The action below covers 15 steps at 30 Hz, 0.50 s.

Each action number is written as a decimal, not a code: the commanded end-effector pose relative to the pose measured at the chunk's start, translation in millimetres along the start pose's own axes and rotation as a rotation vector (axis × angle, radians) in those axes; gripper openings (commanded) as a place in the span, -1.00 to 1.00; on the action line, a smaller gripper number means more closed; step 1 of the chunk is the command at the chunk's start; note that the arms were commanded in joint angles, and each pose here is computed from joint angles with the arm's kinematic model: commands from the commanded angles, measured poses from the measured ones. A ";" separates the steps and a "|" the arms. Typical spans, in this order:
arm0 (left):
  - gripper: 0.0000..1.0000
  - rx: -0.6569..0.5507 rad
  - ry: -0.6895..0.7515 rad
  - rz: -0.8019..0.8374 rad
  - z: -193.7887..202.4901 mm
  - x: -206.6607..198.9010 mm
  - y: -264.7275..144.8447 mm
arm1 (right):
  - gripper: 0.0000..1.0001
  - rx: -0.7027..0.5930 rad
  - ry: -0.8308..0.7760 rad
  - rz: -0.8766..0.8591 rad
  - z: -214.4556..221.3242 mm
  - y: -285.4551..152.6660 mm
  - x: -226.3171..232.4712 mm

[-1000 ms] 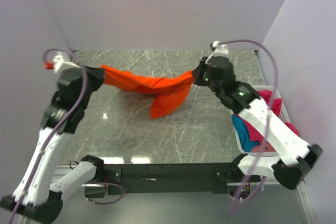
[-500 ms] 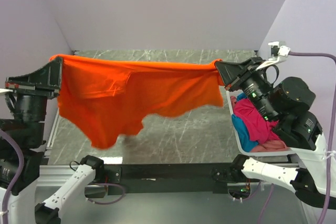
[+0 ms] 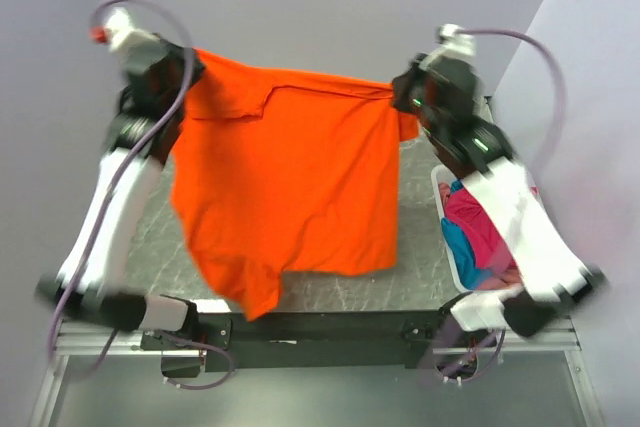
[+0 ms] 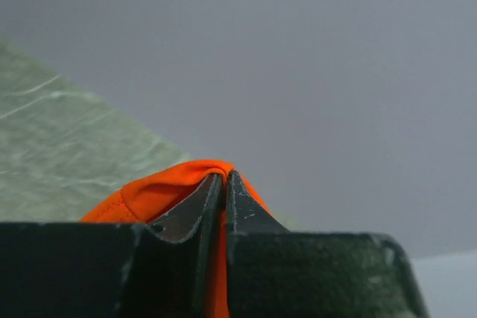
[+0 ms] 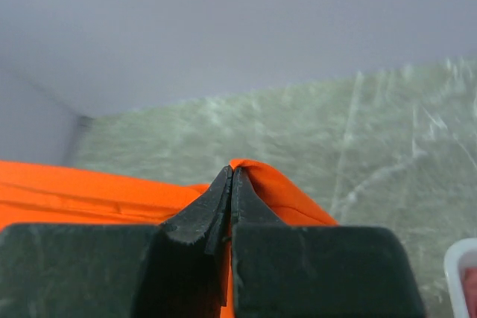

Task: Fold and stack the t-shirts
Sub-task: Flatten the tshirt out

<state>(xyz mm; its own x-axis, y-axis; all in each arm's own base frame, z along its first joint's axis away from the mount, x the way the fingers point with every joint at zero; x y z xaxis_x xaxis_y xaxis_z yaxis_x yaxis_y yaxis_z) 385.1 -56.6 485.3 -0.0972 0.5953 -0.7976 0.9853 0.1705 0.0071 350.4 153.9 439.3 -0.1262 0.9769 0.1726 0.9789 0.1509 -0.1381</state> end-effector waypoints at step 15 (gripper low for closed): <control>0.99 0.357 0.173 -0.541 160.9 229.4 177.2 | 0.71 0.558 0.042 -0.049 212.3 179.3 -14.6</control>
<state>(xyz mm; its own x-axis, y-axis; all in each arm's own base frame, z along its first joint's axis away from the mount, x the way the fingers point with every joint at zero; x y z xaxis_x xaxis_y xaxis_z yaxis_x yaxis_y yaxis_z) 579.1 -6.5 138.5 -0.6481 0.6312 -0.4262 0.6959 0.2634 -0.6681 503.1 194.5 99.9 -0.1011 0.9841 0.1463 0.5839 0.1777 -0.7921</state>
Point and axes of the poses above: each gripper's point midway between its finger pads, its own y axis out along the fingers, its own x axis along the line the jaws close on, z = x × y, the point moved 1 cm from there along -y, back along the fingers, and after that the axes turned 11 degrees about -y, right-handed, at the moved point
